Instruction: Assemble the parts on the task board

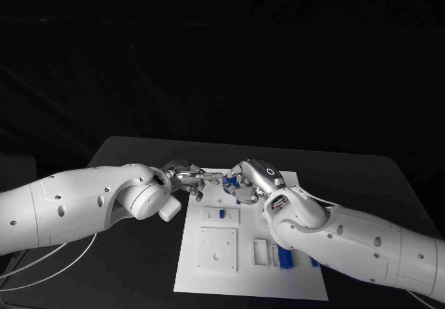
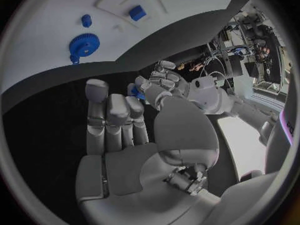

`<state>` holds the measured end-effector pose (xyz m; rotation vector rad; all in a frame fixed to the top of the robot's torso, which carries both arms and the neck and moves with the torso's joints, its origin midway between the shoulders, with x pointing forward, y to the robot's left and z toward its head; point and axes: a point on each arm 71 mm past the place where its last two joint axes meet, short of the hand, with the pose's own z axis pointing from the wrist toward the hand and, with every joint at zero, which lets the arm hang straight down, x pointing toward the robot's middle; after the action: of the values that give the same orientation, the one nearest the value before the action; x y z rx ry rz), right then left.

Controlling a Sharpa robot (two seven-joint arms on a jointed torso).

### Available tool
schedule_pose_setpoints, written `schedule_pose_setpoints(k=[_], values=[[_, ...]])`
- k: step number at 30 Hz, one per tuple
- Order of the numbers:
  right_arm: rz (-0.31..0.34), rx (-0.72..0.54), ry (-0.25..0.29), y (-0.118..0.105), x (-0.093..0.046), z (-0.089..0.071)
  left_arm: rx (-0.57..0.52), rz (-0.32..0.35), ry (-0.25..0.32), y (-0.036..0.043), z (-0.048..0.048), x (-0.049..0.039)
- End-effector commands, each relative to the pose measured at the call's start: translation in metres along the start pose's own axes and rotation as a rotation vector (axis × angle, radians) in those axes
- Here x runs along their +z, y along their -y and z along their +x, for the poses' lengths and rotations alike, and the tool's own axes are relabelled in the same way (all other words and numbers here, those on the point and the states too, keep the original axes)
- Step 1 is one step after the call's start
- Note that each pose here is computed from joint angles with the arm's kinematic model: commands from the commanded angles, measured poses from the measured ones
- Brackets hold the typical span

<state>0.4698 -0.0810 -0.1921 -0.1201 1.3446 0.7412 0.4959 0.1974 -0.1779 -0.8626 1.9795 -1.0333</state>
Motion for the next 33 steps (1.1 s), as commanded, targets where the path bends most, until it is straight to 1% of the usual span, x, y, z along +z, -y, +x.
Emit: schedule_pose_setpoints(k=[1,6,11,13,17,19,21,25,29,33], values=[[-0.015,-0.007,-0.029,-0.001,0.000,0.002,0.085,0.025,-0.029,0.0025,0.0030,0.0002],[-0.017,-0.005,-0.043,-0.001,0.000,0.003,0.102,0.034,-0.028,0.0032,0.0033,0.0001],[-0.016,-0.010,-0.056,-0.001,0.000,0.004,0.076,0.045,-0.013,0.0032,0.0011,-0.0011],[-0.018,-0.014,-0.069,-0.001,0.000,0.005,0.080,0.072,0.007,0.0049,0.0000,-0.0023],[-0.021,-0.021,-0.108,0.000,0.001,0.007,0.157,0.155,0.054,0.0103,-0.0021,-0.0049],[-0.022,-0.025,-0.126,0.000,0.001,0.008,0.208,0.188,0.065,0.0125,-0.0021,-0.0061],[-0.023,-0.027,-0.137,0.000,0.001,0.009,0.246,0.201,0.066,0.0135,-0.0012,-0.0066],[-0.025,-0.028,-0.148,0.000,0.001,0.010,0.302,0.193,0.054,0.0137,0.0020,-0.0062],[-0.028,-0.028,-0.153,-0.001,0.001,0.010,0.372,0.159,0.046,0.0130,0.0064,-0.0049],[-0.029,-0.028,-0.155,-0.002,0.001,0.010,0.418,0.122,0.050,0.0121,0.0091,-0.0039]])
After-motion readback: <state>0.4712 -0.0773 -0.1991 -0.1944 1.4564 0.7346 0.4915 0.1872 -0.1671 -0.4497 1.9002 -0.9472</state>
